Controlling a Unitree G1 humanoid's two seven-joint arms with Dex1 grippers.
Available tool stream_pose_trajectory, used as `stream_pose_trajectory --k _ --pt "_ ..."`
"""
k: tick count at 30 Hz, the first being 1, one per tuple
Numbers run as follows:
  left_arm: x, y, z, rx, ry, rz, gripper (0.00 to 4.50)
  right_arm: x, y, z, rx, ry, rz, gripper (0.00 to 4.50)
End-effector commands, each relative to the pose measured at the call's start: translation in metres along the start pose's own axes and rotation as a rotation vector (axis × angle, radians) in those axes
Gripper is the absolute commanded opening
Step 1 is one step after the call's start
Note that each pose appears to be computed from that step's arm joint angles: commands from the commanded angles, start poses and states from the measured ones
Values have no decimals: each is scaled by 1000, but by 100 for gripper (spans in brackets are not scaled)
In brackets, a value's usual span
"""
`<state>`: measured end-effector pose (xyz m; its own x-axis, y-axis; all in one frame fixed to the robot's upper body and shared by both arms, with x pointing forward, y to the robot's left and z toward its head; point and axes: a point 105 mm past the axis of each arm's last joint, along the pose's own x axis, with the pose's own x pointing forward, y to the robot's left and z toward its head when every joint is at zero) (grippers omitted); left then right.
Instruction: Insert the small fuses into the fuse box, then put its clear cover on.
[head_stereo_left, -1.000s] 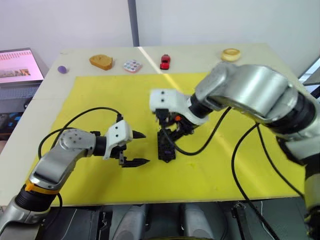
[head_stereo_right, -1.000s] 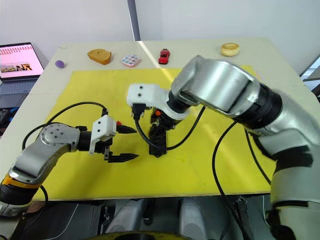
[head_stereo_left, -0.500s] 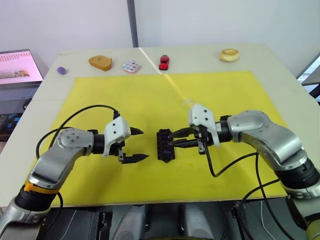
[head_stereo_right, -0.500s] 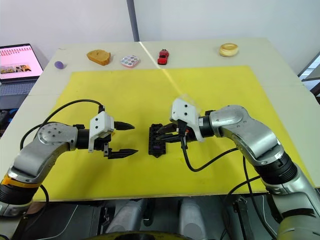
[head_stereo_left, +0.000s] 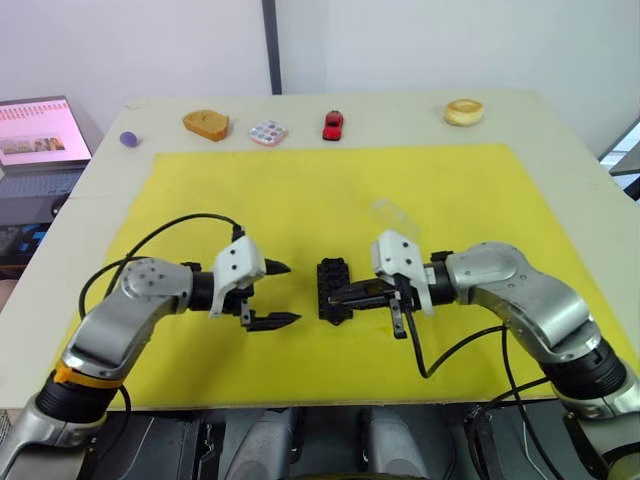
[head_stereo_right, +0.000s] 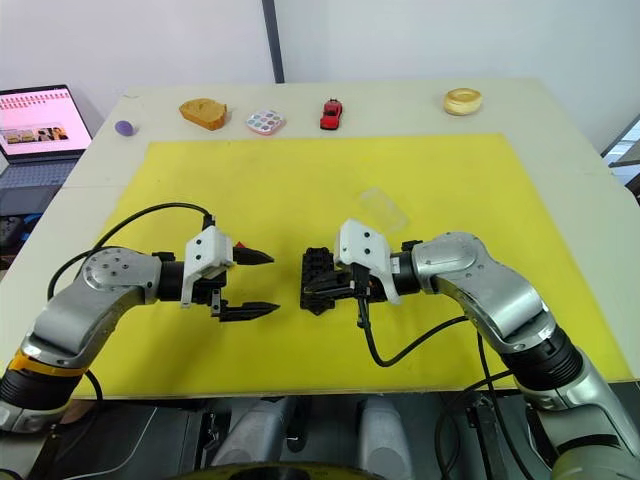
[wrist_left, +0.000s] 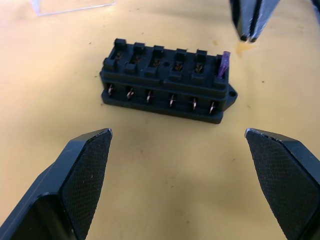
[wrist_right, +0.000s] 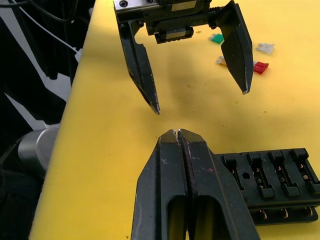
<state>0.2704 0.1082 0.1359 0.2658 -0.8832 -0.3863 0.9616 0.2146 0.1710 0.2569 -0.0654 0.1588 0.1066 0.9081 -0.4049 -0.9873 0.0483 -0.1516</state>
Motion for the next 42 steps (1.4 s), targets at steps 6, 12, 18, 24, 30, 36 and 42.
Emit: stream_pose_trajectory --k 6,12,18,24,30,36,42 --pt "3 2 9 44 -22 -10 450 2 -2 -1 -21 1 -2 4" --pt "3 1 9 44 -20 -16 450 4 -3 -7 -12 11 -3 4" --pt "4 0 9 45 -17 -20 450 5 -2 -14 -9 28 5 4" --pt "4 -1 9 48 -14 -18 450 10 -3 -20 -13 46 0 4" --pt "4 -1 9 51 -12 -16 450 13 -1 -34 -58 126 19 4" --pt "4 -1 9 52 -13 -12 450 16 -2 -43 -91 184 26 4" --pt "3 1 8 54 -12 -1 450 10 -12 -26 -107 136 -4 4"
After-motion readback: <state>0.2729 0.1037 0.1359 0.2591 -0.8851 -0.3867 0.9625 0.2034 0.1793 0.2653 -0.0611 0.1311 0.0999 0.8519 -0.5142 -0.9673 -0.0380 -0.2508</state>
